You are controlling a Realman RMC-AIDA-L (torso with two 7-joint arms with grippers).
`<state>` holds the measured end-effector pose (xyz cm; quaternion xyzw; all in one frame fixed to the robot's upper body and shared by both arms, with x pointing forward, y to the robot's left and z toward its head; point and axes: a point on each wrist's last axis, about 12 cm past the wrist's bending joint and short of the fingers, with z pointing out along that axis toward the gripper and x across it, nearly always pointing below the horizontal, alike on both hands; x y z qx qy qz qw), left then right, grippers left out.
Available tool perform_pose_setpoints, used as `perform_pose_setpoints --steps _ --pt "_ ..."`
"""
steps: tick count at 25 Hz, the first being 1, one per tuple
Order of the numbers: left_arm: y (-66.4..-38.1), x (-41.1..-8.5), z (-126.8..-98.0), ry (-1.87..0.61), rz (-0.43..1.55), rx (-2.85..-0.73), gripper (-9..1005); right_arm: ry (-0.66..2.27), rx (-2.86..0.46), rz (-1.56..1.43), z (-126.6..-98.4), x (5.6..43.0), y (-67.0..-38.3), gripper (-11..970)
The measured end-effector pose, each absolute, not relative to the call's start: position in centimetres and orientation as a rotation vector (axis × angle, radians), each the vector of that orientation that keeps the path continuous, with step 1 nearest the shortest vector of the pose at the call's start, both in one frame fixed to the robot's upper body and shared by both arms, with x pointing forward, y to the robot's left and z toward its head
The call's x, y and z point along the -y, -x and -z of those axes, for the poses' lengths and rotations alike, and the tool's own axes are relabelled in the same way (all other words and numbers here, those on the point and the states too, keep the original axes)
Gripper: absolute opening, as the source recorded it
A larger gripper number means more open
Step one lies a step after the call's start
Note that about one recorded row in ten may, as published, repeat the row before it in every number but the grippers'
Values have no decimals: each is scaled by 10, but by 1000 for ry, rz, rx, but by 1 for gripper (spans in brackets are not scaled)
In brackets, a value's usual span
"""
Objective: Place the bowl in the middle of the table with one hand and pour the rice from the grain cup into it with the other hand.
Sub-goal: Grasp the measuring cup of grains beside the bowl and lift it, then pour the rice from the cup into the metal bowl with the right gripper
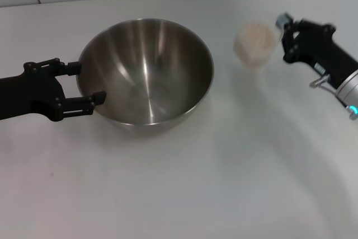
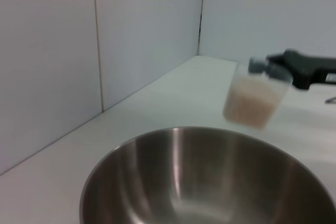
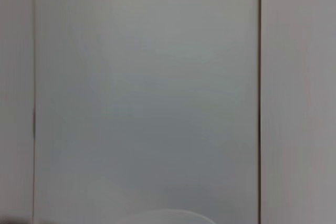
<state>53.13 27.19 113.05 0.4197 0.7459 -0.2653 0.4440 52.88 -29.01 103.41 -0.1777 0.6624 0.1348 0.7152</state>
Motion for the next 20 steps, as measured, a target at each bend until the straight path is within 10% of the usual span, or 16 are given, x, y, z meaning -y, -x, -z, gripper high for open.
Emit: perform_pose_setpoints --steps 20 --pt "-533 -274 -1136 -1040 639 -1836 833 1282 -586 840 -1053 164 -533 10"
